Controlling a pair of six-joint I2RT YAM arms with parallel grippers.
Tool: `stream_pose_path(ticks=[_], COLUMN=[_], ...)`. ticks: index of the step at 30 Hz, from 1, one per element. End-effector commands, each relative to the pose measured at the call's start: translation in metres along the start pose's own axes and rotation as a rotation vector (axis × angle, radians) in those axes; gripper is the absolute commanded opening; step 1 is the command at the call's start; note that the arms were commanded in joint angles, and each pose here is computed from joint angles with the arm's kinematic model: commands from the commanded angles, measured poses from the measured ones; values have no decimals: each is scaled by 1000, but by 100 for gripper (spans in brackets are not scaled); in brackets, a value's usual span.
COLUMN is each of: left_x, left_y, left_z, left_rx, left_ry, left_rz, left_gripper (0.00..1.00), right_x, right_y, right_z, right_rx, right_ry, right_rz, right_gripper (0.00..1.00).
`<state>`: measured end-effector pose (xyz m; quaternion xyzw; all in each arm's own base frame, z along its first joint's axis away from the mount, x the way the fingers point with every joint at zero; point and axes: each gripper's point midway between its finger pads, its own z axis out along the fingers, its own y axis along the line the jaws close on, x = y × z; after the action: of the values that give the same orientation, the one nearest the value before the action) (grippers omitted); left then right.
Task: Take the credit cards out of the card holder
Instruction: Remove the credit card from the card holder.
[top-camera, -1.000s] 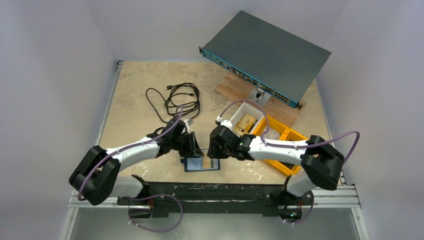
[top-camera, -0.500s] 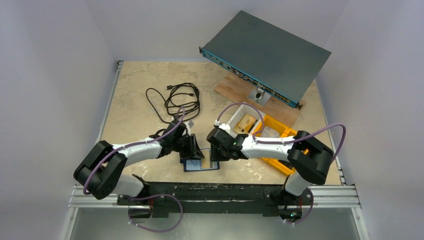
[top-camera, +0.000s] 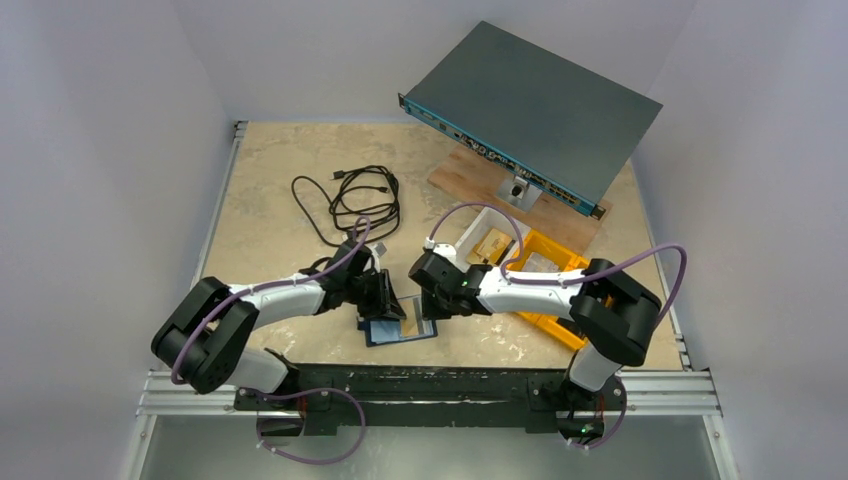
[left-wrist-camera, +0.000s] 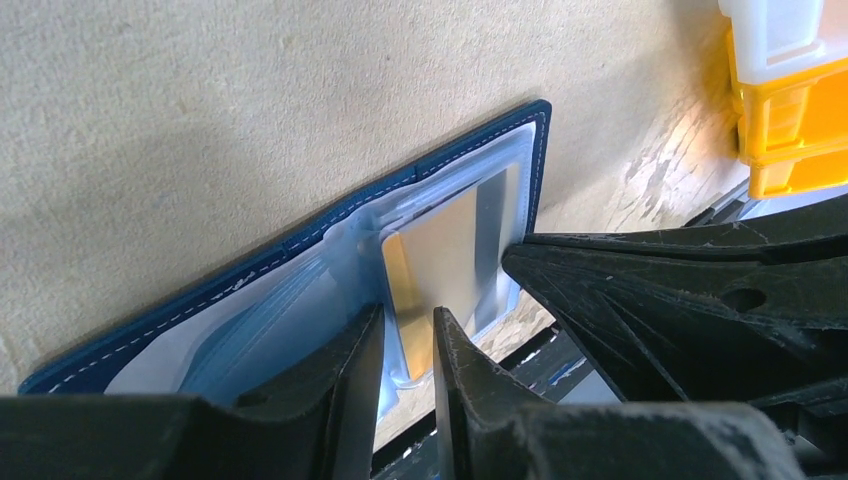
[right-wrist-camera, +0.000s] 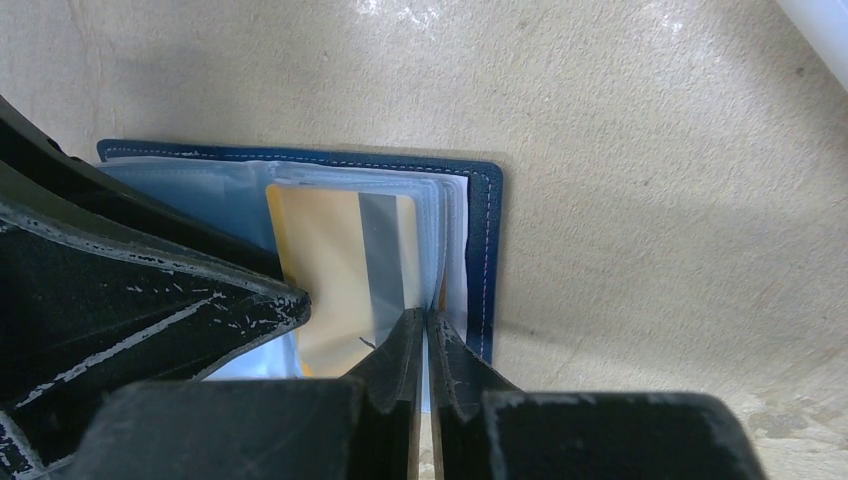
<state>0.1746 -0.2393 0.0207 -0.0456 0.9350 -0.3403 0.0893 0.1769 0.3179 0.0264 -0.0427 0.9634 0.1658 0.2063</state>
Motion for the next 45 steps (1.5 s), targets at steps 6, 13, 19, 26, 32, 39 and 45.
stream_pose_path(ticks=[6,13,19,26,32,39,45], left_x=[-12,-15,-18,-17,-16,-15,-17], left_y=[-21,-36,-44,-41,-35,-30,-26], left_z=[2,-5,-11,-11,-6,-5,-11], left_rx=[94,157,194,201,184,170,122], left_ry=[-36,-36,-45,-45,-34,-36,-51], left_rz=[27,15,19,10,11,16,41], left_gripper=[19,16,17,15,7,0,0], right_x=[4,3,0,0,3,3,6], right_y=[-3,0,1,-1,-1,-2,-7], right_z=[11,9,8,9,9,10,7], right_rx=[30,21,22,34,22,32,44], right_ry=[17,22,14,16,18,27,31], right_rz=[-34,-39,-48,-49,-45,-57,-41], right_gripper=[0,0,0,0,0,0,0])
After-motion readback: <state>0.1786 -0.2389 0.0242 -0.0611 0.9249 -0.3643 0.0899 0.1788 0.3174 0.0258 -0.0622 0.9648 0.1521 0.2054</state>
